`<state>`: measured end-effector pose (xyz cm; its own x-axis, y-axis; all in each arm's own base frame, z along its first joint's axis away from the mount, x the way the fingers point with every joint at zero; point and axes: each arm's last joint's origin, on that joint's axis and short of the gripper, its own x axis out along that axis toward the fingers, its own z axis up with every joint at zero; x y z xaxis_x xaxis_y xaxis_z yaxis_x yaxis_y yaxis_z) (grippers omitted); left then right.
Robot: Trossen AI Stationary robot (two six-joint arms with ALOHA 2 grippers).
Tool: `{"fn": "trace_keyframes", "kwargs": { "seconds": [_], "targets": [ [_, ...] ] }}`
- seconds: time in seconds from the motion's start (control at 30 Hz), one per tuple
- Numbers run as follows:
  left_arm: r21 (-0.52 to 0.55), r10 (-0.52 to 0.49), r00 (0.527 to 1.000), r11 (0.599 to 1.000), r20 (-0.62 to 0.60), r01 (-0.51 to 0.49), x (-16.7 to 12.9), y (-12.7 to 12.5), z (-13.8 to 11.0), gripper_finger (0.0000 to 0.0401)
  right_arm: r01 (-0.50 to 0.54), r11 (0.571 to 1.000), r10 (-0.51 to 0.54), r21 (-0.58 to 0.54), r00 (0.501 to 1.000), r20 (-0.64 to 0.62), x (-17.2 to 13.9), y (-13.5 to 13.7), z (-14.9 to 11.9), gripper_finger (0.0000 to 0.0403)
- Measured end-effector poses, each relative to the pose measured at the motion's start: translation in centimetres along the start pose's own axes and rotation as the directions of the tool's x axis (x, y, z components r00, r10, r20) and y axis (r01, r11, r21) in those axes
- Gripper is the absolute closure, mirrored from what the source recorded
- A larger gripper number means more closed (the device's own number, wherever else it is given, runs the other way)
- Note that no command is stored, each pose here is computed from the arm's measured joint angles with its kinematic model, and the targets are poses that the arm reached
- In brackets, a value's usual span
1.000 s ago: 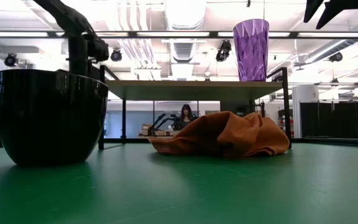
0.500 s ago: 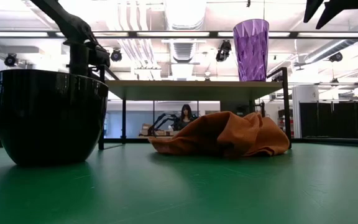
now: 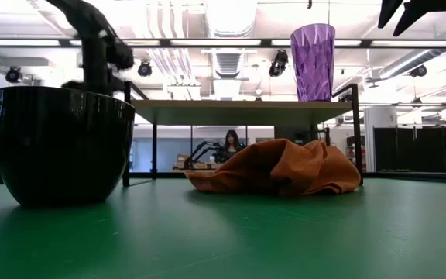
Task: Stack small to large cups/mugs on shelf
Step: Put the green cup on the shelf
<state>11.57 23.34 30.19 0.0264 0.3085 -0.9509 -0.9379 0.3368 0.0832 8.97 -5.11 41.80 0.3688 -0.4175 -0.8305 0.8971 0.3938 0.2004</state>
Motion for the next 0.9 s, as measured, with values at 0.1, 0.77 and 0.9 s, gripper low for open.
{"fn": "trace_keyframes", "kwargs": {
  "seconds": [0.1, 0.77, 0.9],
  "targets": [
    [-0.024, -0.011, 0.996, 1.0, 0.085, 0.013, -3.3, 0.2, -0.4, 0.04, -0.001, 1.0, 0.001, -0.001, 1.0, 0.003, 0.0, 0.0, 0.0, 0.0204],
    [0.293, -0.428, 0.799, 0.899, 0.423, 0.327, -17.7, -11.3, -2.2, 0.0401, 0.042, 0.997, -0.046, -0.065, 0.997, -0.068, 2.6, 2.1, 1.5, 0.0204],
    [0.389, -0.493, 0.775, 0.854, 0.395, 0.345, -18.3, -14.4, -0.8, 0.0401, 0.042, 0.996, -0.048, -0.079, 0.996, -0.077, 2.8, 2.2, 1.6, 0.0204]
  ]
}}
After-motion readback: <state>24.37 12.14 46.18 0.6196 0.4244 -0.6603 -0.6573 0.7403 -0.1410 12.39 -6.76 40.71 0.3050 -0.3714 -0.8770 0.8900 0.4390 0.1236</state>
